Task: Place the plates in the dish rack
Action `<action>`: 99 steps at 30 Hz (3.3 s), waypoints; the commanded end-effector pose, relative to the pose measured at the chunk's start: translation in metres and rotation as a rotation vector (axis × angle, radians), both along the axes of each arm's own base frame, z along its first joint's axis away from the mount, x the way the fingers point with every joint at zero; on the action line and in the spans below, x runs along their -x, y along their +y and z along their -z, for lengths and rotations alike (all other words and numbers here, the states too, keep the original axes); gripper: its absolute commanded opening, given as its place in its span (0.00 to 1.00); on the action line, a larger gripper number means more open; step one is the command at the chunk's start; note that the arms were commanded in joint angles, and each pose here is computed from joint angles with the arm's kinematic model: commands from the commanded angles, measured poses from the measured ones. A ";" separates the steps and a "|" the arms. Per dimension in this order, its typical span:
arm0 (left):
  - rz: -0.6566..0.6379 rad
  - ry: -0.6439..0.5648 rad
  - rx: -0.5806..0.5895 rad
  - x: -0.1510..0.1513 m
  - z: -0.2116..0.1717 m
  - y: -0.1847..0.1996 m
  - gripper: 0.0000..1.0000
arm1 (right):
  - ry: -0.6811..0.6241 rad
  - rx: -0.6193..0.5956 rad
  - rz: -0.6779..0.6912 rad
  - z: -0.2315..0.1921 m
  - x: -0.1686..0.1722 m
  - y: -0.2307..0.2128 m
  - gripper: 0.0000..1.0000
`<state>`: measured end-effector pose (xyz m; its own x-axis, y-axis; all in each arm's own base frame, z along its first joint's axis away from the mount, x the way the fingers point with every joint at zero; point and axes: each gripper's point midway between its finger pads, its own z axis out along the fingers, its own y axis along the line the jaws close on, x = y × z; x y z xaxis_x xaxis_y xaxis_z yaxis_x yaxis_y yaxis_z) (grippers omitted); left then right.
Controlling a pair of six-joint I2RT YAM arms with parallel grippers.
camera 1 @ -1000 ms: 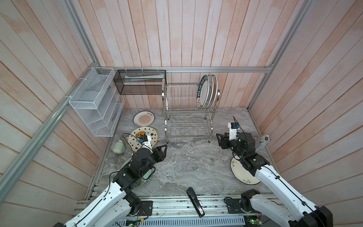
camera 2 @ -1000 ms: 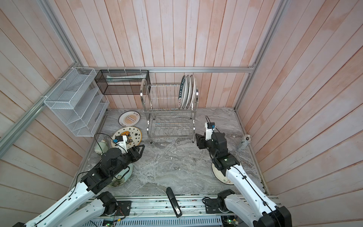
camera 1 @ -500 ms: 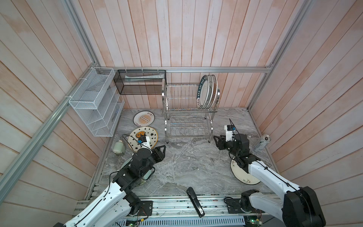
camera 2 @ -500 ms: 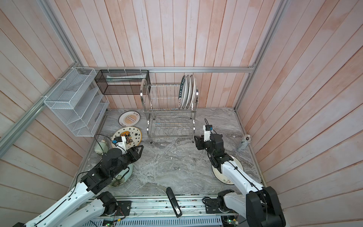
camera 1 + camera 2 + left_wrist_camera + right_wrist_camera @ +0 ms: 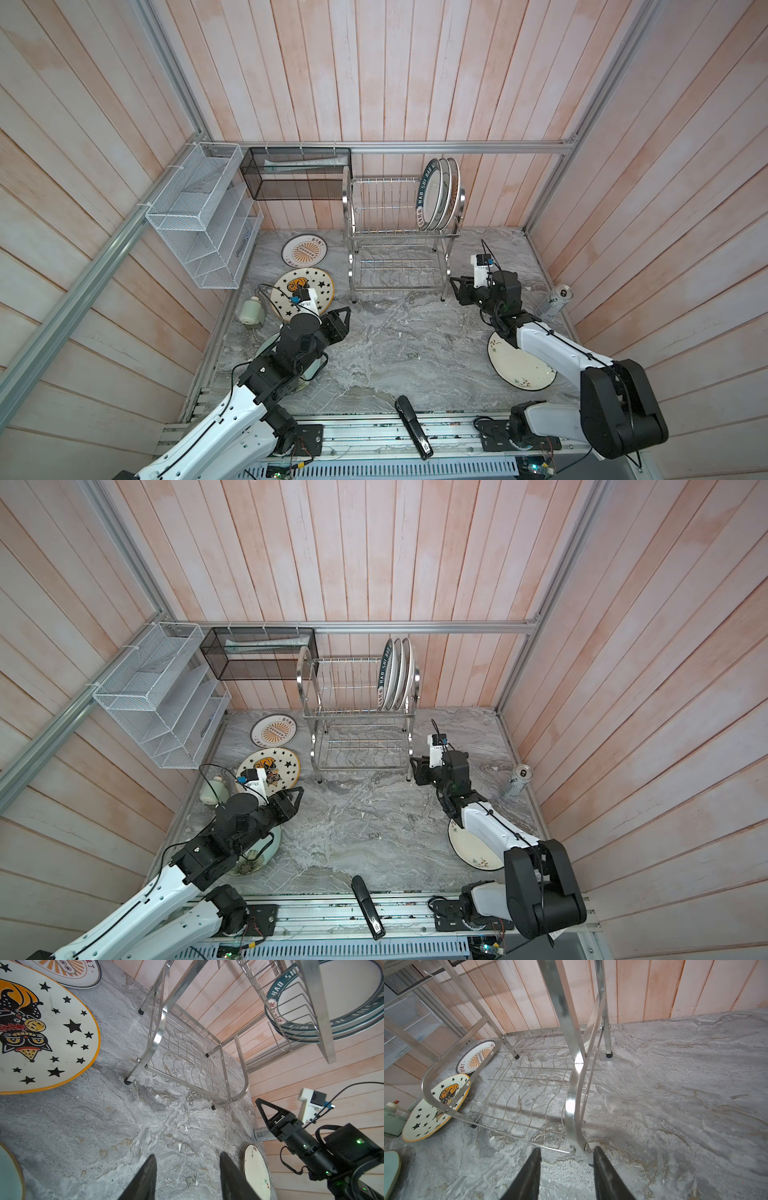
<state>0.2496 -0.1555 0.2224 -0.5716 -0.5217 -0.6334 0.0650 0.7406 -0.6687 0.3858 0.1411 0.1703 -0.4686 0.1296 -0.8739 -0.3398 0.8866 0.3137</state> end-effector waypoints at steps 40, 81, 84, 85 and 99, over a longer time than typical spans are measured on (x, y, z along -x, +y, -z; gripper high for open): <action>-0.013 -0.007 -0.004 0.001 -0.002 0.003 0.50 | 0.087 -0.024 0.067 0.023 -0.065 -0.025 0.09; 0.000 -0.014 0.021 0.001 0.001 0.000 0.50 | 0.067 -0.124 -0.114 0.009 -0.087 -0.026 0.32; 0.004 -0.018 0.021 0.001 0.000 -0.001 0.50 | 0.047 -0.120 -0.093 -0.002 -0.082 -0.030 0.38; 0.004 -0.020 0.021 0.001 -0.001 -0.001 0.50 | 0.041 -0.118 -0.087 -0.005 -0.080 -0.031 0.39; 0.025 -0.028 0.026 -0.001 0.000 -0.006 0.50 | 0.061 -0.054 0.192 -0.010 -0.014 -0.085 0.47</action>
